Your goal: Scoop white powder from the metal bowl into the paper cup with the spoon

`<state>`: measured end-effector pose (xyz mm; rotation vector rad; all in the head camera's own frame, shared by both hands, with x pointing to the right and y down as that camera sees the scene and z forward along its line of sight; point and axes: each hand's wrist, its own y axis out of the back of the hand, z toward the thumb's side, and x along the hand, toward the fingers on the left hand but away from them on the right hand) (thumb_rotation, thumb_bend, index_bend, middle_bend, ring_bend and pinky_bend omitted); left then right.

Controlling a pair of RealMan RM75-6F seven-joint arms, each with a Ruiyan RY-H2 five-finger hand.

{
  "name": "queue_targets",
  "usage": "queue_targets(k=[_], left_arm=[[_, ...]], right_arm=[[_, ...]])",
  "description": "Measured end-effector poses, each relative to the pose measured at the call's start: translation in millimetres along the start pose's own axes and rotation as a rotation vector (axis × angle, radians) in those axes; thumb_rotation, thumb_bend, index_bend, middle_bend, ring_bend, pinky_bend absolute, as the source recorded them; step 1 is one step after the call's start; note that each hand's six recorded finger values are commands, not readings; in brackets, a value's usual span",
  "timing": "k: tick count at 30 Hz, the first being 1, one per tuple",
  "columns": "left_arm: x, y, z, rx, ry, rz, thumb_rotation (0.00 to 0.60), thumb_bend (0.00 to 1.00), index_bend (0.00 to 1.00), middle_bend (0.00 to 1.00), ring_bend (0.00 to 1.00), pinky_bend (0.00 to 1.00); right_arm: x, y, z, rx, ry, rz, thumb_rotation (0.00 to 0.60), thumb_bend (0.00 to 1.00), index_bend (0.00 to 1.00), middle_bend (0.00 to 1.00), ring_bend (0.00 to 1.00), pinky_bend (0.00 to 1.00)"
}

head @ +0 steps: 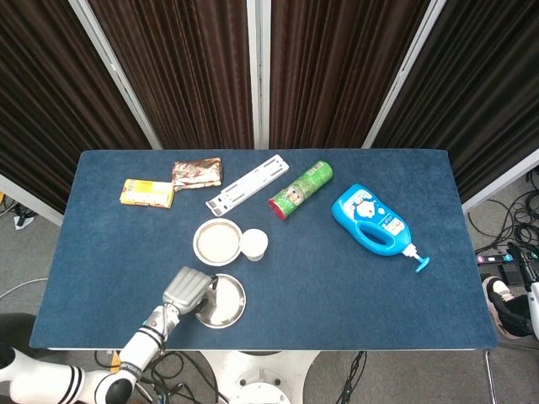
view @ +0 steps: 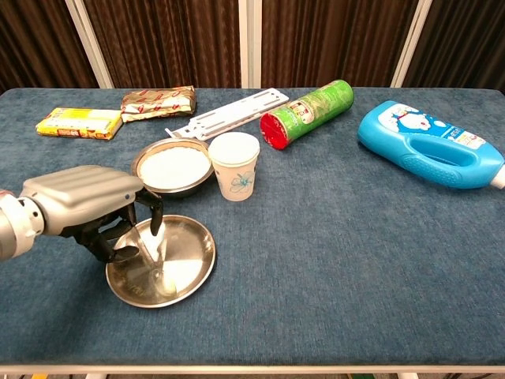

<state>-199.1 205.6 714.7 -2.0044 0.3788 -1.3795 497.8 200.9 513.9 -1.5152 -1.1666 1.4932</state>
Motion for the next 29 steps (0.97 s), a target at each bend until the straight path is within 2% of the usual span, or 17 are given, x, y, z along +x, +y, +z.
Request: queue_targets(k=[2, 4, 7, 9, 11, 12, 14, 17, 20, 23, 29], left_arm=[[-3.1, 4.5, 0.7, -0.013, -0.001, 0.013, 0.6, 0.48, 0.32, 0.93, 0.9, 1.0], [-7.3, 11.8, -2.0, -0.036, 0.006, 0.034, 0.6, 0.48, 0.3, 0.93, 0.9, 1.0], [-15.7, 28.9, -17.3, -0.102, 0.05, 0.102, 0.6, 0.46, 0.3, 0.89, 0.84, 1.0], [-24.2, 44.0, -38.5, -0.152, 0.109, 0.176, 0.6, 0.46, 0.31, 0.83, 0.77, 0.98], [-36.9, 59.6, -68.4, -0.187, 0.191, 0.267, 0.6, 0.44, 0.34, 0.74, 0.64, 0.85], [-44.3, 65.6, -84.0, -0.195, 0.233, 0.308, 0.6, 0.41, 0.35, 0.67, 0.56, 0.74], [-64.2, 74.1, -121.2, -0.196, 0.331, 0.393, 0.6, 0.36, 0.35, 0.56, 0.43, 0.57], [-86.2, 76.3, -163.0, -0.167, 0.417, 0.465, 0.6, 0.29, 0.34, 0.36, 0.25, 0.35], [-114.6, 71.4, -200.3, -0.116, 0.488, 0.499, 0.6, 0.26, 0.32, 0.29, 0.19, 0.25], [-151.4, 59.7, -219.7, -0.089, 0.537, 0.504, 0.6, 0.25, 0.32, 0.29, 0.19, 0.23], [-205.8, 46.3, -213.9, -0.072, 0.561, 0.505, 0.6, 0.25, 0.32, 0.29, 0.19, 0.23]], right_arm=[[0.5, 0.7, -0.6, 0.001, -0.002, -0.002, 0.6, 0.24, 0.04, 0.18, 0.0, 0.0], [1.1, 1.7, -1.1, 0.001, -0.004, -0.004, 0.6, 0.24, 0.04, 0.18, 0.0, 0.0], [1.7, 2.0, -2.9, 0.005, -0.008, 0.0, 0.6, 0.24, 0.04, 0.18, 0.0, 0.0], [1.8, 2.5, -5.7, 0.01, -0.017, 0.007, 0.6, 0.24, 0.04, 0.18, 0.0, 0.0], [1.6, 2.1, -6.8, 0.011, -0.02, 0.011, 0.6, 0.25, 0.04, 0.18, 0.0, 0.0], [1.4, 1.2, -7.2, 0.012, -0.021, 0.015, 0.6, 0.25, 0.04, 0.17, 0.0, 0.0], [0.4, -1.0, -7.2, 0.012, -0.019, 0.022, 0.6, 0.25, 0.04, 0.17, 0.0, 0.0], [-2.0, -6.7, -6.6, 0.006, -0.016, 0.037, 0.6, 0.25, 0.04, 0.16, 0.0, 0.0], [-3.8, -13.7, -5.0, -0.007, -0.008, 0.05, 0.6, 0.25, 0.04, 0.16, 0.0, 0.0], [-3.8, -18.6, -1.3, -0.022, 0.007, 0.049, 0.6, 0.25, 0.04, 0.15, 0.0, 0.0], [-0.1, -26.5, 7.8, -0.043, 0.037, 0.056, 0.6, 0.25, 0.04, 0.15, 0.0, 0.0]])
